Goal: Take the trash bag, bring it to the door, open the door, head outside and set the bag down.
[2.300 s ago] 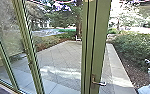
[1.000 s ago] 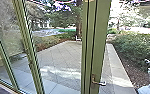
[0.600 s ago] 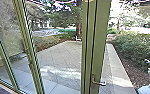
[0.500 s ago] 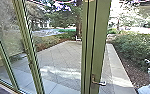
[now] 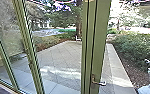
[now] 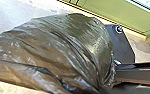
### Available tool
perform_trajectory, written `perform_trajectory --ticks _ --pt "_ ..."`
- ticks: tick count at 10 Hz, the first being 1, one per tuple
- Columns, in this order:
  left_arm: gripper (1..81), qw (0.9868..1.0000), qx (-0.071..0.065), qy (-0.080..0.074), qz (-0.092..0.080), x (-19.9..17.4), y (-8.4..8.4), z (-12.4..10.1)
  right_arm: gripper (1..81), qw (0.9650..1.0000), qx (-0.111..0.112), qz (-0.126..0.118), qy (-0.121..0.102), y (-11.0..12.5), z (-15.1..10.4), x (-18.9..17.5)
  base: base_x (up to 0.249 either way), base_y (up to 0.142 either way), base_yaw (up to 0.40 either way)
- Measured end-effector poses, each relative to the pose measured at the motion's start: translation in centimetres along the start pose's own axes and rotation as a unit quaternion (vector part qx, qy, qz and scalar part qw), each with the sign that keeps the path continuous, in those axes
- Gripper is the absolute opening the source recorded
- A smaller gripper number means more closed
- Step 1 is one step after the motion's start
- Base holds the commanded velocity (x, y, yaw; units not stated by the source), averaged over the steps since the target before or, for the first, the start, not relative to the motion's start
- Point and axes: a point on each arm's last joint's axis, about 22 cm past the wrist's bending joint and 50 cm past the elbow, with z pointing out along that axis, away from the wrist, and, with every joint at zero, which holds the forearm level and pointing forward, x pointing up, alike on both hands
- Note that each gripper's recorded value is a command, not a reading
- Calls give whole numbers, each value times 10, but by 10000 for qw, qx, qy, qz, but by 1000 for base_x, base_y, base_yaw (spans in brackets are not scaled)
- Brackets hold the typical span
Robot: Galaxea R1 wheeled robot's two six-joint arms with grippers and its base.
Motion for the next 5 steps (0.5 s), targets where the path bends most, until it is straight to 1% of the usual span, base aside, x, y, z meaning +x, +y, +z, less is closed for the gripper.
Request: perform_trajectory --ticks 2,4,5 --pt "10 10000 -32 4 -3 0 5 2 811 9999 40 -9 106 1 -34 17 0 0 0" --pt "10 10000 -24 1 -4 0 4 2 811 9998 110 -35 170 -5 -59 33 0 0 0" --pt "10 10000 -35 1 -5 0 6 3 811 9996 139 -80 242 -8 -70 47 0 0 0"
